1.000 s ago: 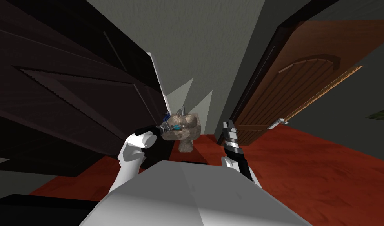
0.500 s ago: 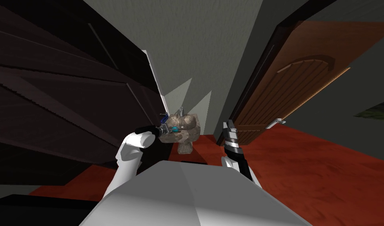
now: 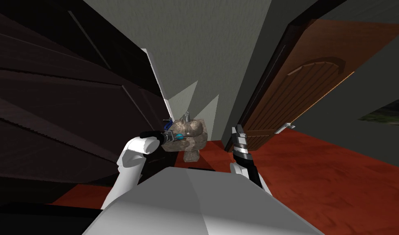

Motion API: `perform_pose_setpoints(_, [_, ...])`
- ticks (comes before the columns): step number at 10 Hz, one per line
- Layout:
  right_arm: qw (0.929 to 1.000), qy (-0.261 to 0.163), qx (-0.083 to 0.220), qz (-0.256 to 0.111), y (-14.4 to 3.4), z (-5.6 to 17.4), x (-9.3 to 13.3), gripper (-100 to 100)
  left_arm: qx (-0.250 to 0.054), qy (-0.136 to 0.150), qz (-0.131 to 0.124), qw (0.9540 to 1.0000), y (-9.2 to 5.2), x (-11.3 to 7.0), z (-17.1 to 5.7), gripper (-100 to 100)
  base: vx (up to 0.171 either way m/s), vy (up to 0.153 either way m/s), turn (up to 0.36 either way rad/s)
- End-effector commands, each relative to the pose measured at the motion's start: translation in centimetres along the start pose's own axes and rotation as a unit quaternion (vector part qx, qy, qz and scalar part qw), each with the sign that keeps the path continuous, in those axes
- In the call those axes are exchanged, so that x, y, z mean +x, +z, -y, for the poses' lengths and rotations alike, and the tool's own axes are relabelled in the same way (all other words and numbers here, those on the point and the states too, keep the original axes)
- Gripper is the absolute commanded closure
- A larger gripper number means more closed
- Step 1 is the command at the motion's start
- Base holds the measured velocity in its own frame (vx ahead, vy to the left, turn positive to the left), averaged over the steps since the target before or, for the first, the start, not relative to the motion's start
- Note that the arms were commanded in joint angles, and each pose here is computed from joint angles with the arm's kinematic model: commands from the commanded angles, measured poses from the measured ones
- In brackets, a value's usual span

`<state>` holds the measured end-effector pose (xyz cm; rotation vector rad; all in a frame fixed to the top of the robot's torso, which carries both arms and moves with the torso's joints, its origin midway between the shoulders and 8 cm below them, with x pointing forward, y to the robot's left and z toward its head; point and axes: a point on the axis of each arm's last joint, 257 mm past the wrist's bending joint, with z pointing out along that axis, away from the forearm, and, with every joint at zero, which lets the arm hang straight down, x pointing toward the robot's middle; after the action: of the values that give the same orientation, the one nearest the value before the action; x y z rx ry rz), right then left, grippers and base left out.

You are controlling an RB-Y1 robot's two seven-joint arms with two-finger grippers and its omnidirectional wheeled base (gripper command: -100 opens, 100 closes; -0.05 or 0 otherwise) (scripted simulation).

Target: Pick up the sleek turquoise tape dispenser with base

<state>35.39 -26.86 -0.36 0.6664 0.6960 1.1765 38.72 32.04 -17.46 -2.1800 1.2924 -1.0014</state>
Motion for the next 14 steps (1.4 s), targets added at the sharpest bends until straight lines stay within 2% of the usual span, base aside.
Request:
perform_pose_setpoints(1, [1.0, 0.0, 0.0, 0.0, 0.0, 0.0, 0.0, 0, -0.017, 0.0, 0.014, 0.9998, -0.4, -0.8, -0.6, -100, 0.053, -0.009, -0.066])
perform_pose_setpoints(4, [1.0, 0.0, 0.0, 0.0, 0.0, 0.0, 0.0, 0, -0.048, 0.001, 0.04, 0.998, -0.8, -2.1, -2.0, -100, 0.069, 0.0, -0.042])
perform_pose_setpoints(8, [1.0, 0.0, 0.0, 0.0, 0.0, 0.0, 0.0, 0, -0.086, 0.004, 0.074, 0.9935, -1.9, -4.0, -3.7, -100, 0.069, -0.014, -0.038])
perform_pose_setpoints(10, [1.0, 0.0, 0.0, 0.0, 0.0, 0.0, 0.0, 0, -0.102, 0.006, 0.09, 0.9906, -2.5, -4.7, -4.4, -100, 0.076, 0.0, -0.033])
perform_pose_setpoints(14, [1.0, 0.0, 0.0, 0.0, 0.0, 0.0, 0.0, 0, -0.139, 0.015, 0.128, 0.9819, -4.5, -6.4, -6.2, -100, 0.062, -0.005, -0.032])
